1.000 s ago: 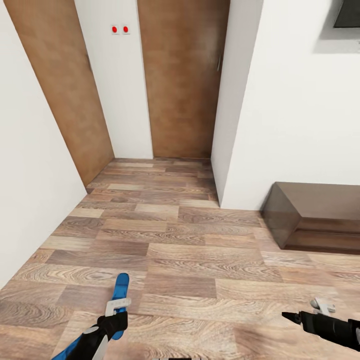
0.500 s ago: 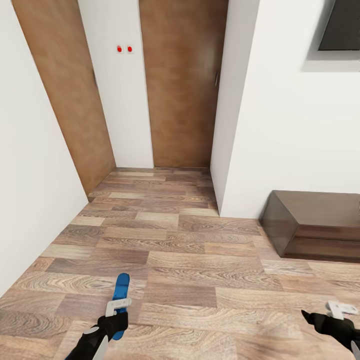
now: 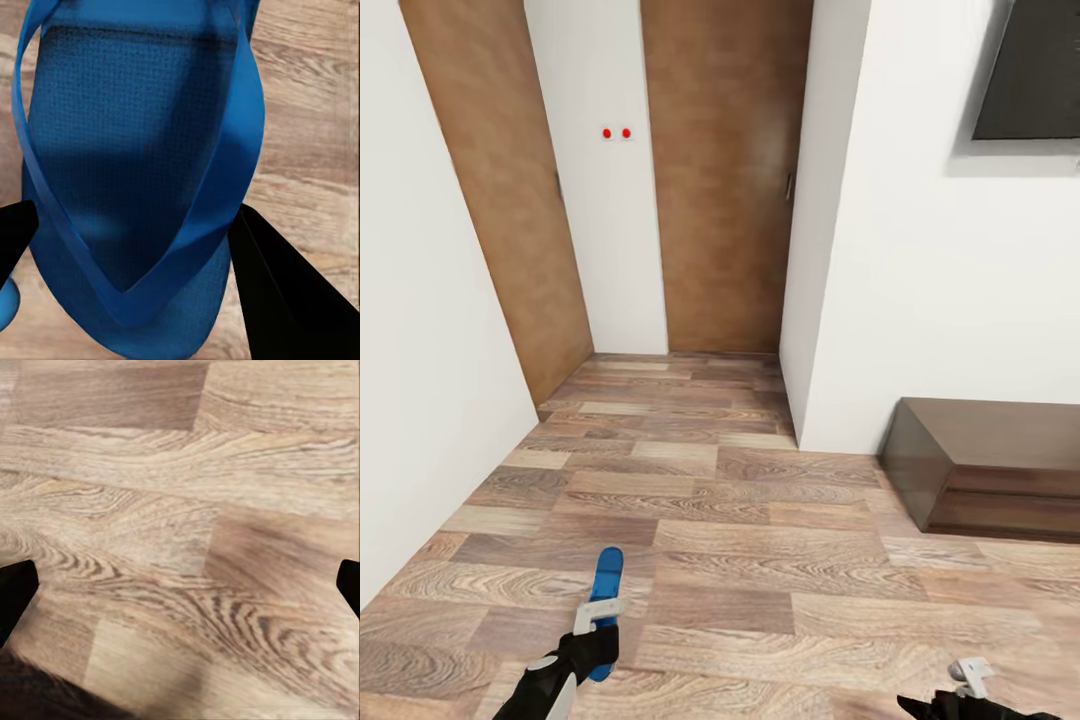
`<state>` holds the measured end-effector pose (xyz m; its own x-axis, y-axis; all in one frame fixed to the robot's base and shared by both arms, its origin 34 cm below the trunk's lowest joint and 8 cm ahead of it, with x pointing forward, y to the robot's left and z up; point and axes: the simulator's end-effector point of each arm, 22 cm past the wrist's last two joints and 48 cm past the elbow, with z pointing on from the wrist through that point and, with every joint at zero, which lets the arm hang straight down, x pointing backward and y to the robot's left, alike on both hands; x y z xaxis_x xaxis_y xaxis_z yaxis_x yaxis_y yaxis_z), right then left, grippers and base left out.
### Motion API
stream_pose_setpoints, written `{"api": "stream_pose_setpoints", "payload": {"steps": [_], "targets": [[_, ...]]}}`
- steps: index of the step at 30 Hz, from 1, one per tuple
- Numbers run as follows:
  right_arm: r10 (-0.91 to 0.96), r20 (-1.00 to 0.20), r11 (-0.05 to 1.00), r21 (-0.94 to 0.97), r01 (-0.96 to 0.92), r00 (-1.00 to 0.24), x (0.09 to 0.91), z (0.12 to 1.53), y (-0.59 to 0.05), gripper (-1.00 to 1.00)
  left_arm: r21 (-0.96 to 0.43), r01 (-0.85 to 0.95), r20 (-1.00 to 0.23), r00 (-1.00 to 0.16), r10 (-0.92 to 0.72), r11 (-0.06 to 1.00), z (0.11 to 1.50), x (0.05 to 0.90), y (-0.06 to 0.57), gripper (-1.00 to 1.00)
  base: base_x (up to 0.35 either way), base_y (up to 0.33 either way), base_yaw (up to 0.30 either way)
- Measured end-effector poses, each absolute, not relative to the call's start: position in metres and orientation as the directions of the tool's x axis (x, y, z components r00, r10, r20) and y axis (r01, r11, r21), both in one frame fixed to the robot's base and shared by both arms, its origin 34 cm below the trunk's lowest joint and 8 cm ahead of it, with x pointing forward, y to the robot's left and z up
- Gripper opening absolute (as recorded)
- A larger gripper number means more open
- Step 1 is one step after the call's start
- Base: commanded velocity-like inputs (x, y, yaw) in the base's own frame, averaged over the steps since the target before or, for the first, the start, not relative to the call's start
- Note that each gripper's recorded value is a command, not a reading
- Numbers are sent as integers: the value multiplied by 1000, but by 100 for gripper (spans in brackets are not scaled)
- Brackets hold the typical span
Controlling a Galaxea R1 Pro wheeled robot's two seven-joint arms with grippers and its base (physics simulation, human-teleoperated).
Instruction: In the bedroom, move the book from the bed onto either nightstand, and place the two sandals side by side next to the bed.
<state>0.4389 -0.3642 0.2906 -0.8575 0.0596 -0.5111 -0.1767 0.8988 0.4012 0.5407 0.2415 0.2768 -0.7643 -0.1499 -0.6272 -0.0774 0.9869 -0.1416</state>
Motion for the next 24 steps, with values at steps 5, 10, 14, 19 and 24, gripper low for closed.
{"api": "stream_pose_setpoints", "payload": {"steps": [5, 10, 14, 19, 24], "targets": [[132, -363, 787, 604, -124, -922, 373, 276, -335, 100, -244, 14, -643, -750, -152, 970, 292, 546, 214, -100, 0, 0, 0], [127, -418, 729, 654, -201, -899, 369, 282, -295, 100, -271, 41, -649, -746, -151, 962, 299, 544, 205, -100, 0, 0, 0], [143, -450, 703, 673, -230, -882, 375, 286, -266, 100, -275, 36, -629, -762, -152, 961, 292, 533, 203, -100, 0, 0, 0], [148, -472, 722, 652, -231, -869, 373, 282, -267, 100, -275, 41, -644, -750, -152, 961, 299, 535, 203, -100, 0, 0, 0], [143, -500, 875, 467, -127, -854, 387, 258, -314, 100, -275, 43, -649, -745, -153, 960, 309, 537, 202, -100, 0, 0, 0]]}}
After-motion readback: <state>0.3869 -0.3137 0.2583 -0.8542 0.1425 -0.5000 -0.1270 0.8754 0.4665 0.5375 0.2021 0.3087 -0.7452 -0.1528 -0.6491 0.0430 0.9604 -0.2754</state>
